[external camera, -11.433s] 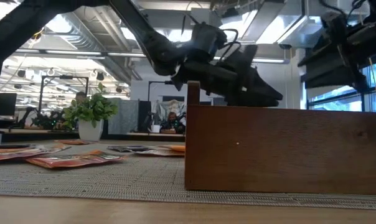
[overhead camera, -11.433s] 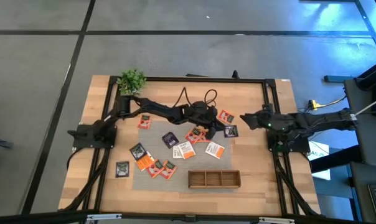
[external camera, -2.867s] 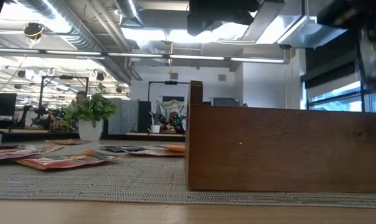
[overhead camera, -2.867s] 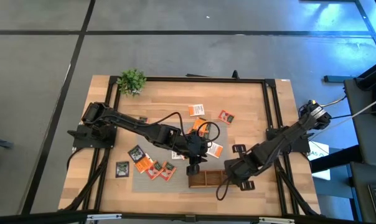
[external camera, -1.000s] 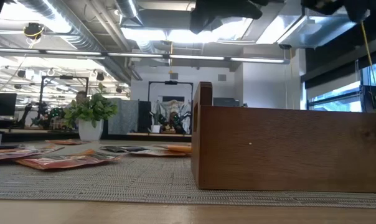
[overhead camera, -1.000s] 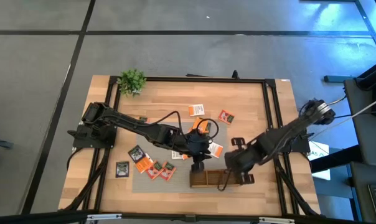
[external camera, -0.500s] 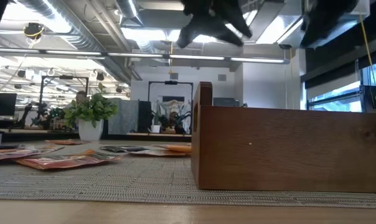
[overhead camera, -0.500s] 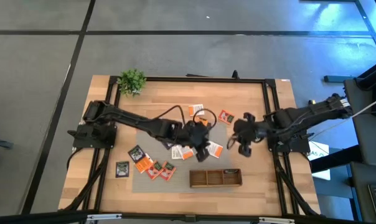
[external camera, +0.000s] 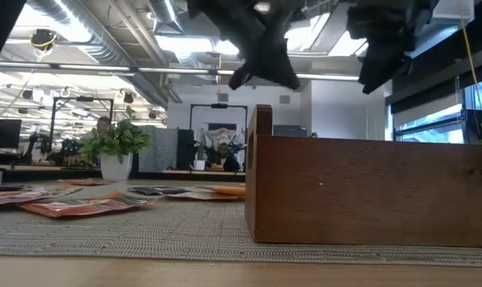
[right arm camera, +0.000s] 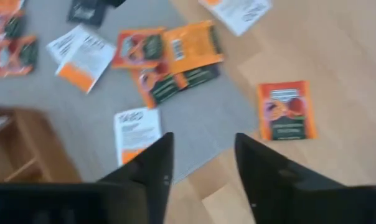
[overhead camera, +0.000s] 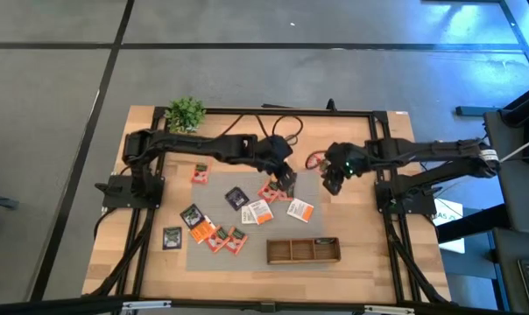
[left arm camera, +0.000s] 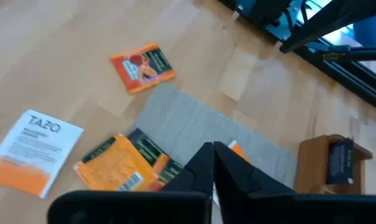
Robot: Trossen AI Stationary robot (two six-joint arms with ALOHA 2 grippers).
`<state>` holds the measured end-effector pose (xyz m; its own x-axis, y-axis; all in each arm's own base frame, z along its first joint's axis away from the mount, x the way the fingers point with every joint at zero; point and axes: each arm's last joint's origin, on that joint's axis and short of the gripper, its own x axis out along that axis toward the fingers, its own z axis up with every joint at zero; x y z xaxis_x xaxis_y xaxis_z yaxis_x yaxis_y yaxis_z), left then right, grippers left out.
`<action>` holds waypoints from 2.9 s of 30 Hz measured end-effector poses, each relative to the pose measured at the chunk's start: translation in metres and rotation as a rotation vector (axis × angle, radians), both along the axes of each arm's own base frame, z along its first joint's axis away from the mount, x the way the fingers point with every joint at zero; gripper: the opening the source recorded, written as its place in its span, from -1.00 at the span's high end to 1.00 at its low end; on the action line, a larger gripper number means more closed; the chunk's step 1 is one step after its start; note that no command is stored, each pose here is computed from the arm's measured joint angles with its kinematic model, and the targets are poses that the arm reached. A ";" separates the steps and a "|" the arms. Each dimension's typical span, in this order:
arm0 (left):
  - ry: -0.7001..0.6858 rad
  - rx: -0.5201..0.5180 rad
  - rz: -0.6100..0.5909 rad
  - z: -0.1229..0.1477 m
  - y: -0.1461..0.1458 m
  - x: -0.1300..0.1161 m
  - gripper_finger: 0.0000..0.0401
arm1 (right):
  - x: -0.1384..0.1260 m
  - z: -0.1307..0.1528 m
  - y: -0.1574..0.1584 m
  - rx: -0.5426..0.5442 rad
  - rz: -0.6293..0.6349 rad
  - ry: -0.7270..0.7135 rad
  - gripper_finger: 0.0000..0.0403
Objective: Pick & Place Tea
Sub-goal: Put the yellow tea bag into the middle compartment of the wooden organizer
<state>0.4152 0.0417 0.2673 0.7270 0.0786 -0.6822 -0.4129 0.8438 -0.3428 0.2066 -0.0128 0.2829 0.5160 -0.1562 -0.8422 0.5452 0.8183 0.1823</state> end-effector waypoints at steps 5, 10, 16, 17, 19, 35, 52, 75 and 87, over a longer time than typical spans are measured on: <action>0.038 -0.022 0.015 -0.015 0.021 -0.006 0.99 | -0.002 0.000 -0.019 0.019 -0.214 -0.019 -0.26; 0.096 -0.026 0.022 -0.038 0.030 -0.013 0.99 | -0.001 -0.004 -0.033 0.007 -0.312 0.002 -0.35; 0.110 -0.029 0.019 -0.050 0.030 -0.016 0.99 | 0.008 -0.023 -0.059 0.006 -0.327 0.115 -0.29; 0.110 -0.030 0.019 -0.051 0.030 -0.017 0.99 | 0.010 -0.028 -0.064 0.038 -0.335 0.134 -0.27; 0.123 -0.032 0.019 -0.053 0.030 -0.018 0.99 | 0.012 -0.038 -0.072 0.094 -0.361 0.180 -0.24; -0.063 -0.013 -0.043 -0.045 0.045 -0.006 0.99 | -0.010 -0.104 -0.065 0.329 -0.467 0.008 -0.05; -0.130 -0.075 -0.115 -0.066 0.058 0.007 0.99 | -0.006 -0.153 -0.074 -0.081 -0.230 0.043 0.02; -0.129 -0.072 -0.110 -0.066 0.058 0.007 0.99 | -0.002 -0.169 -0.075 -0.122 -0.079 0.132 0.41; -0.121 -0.049 -0.074 -0.066 0.056 0.008 0.98 | -0.002 -0.170 -0.074 -0.086 -0.063 0.127 0.56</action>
